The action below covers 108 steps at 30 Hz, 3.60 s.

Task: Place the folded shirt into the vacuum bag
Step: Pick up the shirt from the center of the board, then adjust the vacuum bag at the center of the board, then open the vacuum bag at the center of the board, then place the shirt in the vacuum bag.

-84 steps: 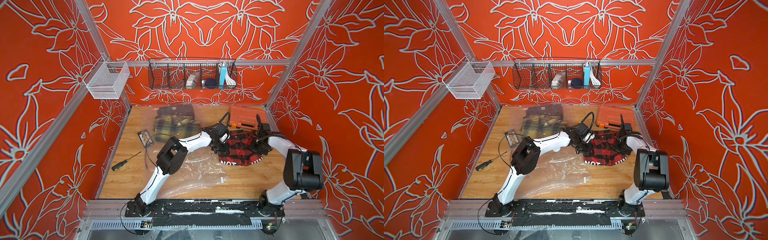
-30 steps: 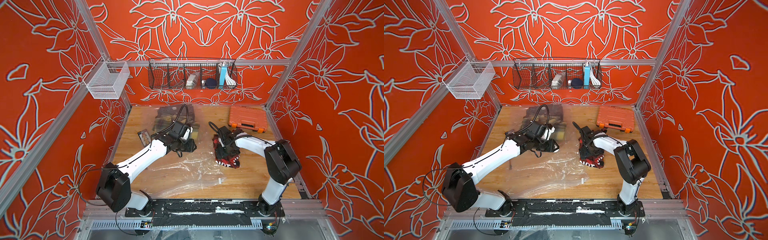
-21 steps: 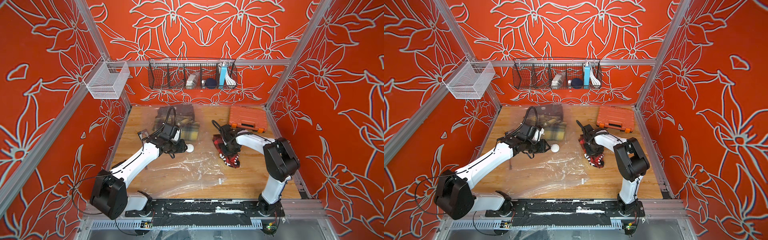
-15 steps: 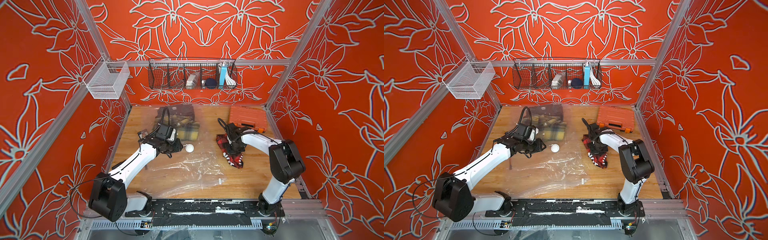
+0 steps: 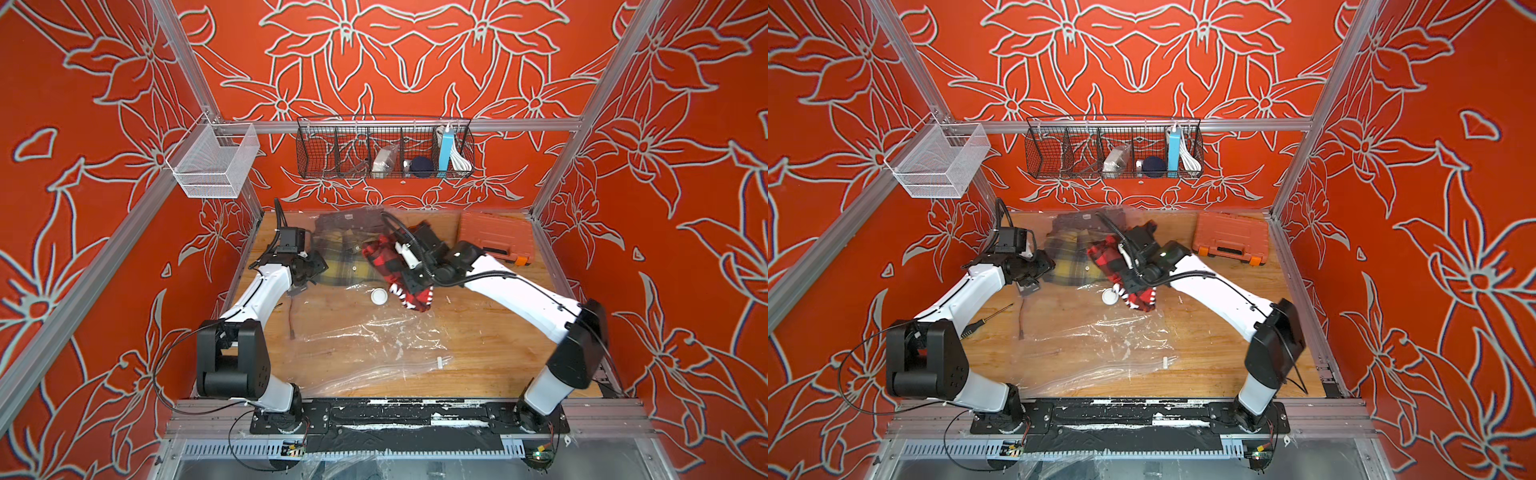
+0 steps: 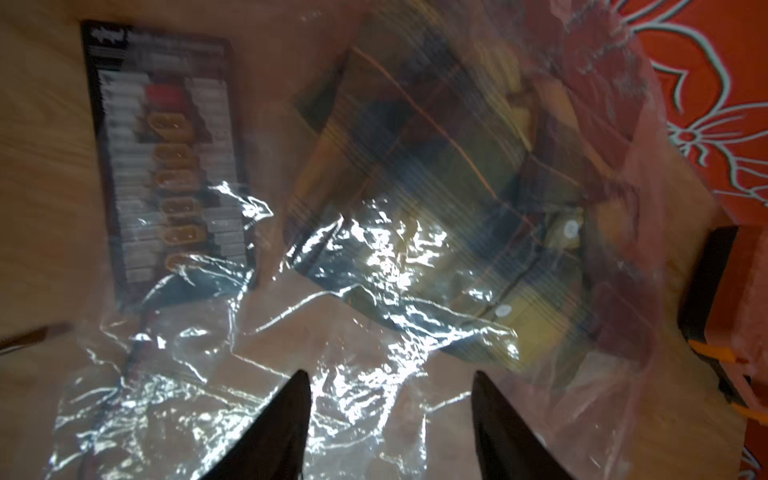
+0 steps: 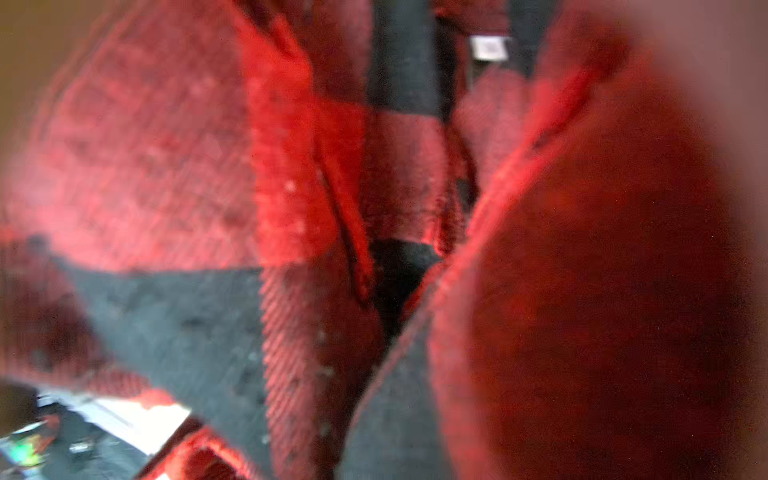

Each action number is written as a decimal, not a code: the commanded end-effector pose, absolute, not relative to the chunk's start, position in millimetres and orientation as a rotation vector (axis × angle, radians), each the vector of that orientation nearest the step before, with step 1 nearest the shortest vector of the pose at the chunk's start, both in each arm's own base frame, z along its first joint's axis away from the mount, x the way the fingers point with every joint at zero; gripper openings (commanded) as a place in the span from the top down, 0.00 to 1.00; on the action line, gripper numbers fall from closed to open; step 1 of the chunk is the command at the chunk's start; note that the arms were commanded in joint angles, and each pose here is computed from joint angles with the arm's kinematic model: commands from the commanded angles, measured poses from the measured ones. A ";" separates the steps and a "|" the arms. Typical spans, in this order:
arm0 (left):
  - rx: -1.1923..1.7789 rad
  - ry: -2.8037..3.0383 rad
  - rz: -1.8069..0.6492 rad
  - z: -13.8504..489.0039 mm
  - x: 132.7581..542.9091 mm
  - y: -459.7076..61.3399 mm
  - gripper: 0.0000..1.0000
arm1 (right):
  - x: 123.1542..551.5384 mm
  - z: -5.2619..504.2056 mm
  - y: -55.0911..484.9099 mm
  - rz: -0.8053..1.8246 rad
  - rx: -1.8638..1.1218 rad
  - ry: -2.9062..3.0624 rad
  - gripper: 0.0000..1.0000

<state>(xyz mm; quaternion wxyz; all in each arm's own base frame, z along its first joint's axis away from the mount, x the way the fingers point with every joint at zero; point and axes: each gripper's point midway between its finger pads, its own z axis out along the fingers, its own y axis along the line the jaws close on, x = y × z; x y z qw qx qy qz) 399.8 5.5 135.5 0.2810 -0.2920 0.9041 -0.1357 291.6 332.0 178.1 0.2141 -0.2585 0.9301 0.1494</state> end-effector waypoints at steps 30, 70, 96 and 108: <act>-0.432 2.555 -0.717 37.0 523.0 -160.2 0.38 | 345.5 31.8 173.5 0.236 -0.045 3.000 1.00; 1.388 2.566 -0.035 71.4 158.2 -284.3 0.34 | 269.6 162.6 97.7 0.490 0.088 2.754 1.00; 1.011 2.574 -0.328 121.2 228.4 -278.3 1.00 | 160.5 197.4 148.4 0.869 -0.114 2.723 1.00; 0.745 2.580 -0.586 186.8 275.8 -291.5 1.00 | 104.3 217.3 252.4 1.098 -0.675 2.534 1.00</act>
